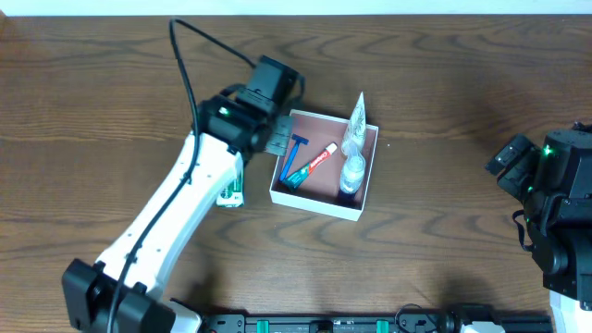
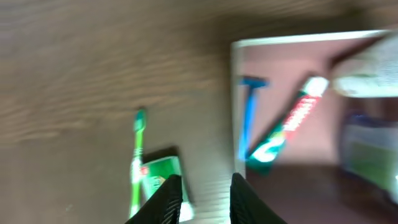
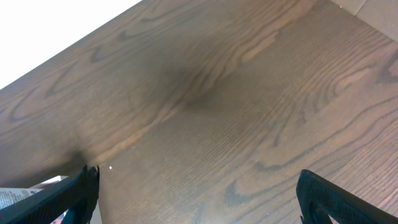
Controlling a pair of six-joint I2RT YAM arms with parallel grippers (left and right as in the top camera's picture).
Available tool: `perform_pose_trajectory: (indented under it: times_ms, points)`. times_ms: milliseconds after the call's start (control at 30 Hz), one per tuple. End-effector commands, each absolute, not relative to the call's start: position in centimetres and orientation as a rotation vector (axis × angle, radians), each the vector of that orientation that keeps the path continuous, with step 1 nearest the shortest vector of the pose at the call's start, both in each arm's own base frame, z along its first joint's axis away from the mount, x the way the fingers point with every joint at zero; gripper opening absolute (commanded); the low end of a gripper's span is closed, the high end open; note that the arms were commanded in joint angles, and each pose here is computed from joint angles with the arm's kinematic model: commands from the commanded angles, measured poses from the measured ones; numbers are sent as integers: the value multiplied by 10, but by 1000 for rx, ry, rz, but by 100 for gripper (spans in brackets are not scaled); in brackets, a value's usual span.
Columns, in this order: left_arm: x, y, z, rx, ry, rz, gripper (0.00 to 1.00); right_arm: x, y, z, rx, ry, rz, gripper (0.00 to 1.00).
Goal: Pack container
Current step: 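Place the toothpaste tube into the box and withdraw the left gripper, then grasp the green toothbrush with the left gripper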
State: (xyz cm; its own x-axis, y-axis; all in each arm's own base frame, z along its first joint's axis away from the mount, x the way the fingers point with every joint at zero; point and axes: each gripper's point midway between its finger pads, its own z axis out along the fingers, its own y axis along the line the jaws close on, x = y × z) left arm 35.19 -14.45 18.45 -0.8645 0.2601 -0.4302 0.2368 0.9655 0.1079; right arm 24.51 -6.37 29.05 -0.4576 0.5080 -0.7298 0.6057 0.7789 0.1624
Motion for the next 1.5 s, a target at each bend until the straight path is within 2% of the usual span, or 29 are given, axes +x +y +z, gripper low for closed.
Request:
perform_pose_trajectory:
  times_ms: [0, 100, 267, 467, 833, 1033, 1200, 1333, 1467]
  points:
    - [344, -117, 129, 330, 2821, 183, 27, 244, -67, 292, 851, 2131, -158, 99]
    - [331, -120, 94, 338, 2939, 102, 27, 244, -67, 292, 851, 2131, -158, 99]
    - [319, -130, 68, 364, 3040, 32, 27, 244, -67, 292, 851, 2131, -158, 99]
    - [305, -161, 68, 402, 3079, -198, 27, 244, -67, 292, 852, 2131, -158, 99]
    - [282, -198, 70, 491, 3093, -299, 27, 244, -67, 292, 852, 2131, -158, 99]
    - [304, -154, 73, 420, 3037, 32, 27, 244, -67, 292, 851, 2131, -158, 99]
    - [326, -103, 101, 252, 2986, 127, 29, 244, -67, 292, 852, 2131, -158, 99]
    - [339, -55, 113, 173, 2956, 142, 41, 244, -67, 292, 851, 2131, -158, 99]
    - [349, -15, 102, 112, 2975, 157, 56, 244, -67, 292, 851, 2131, -158, 99]
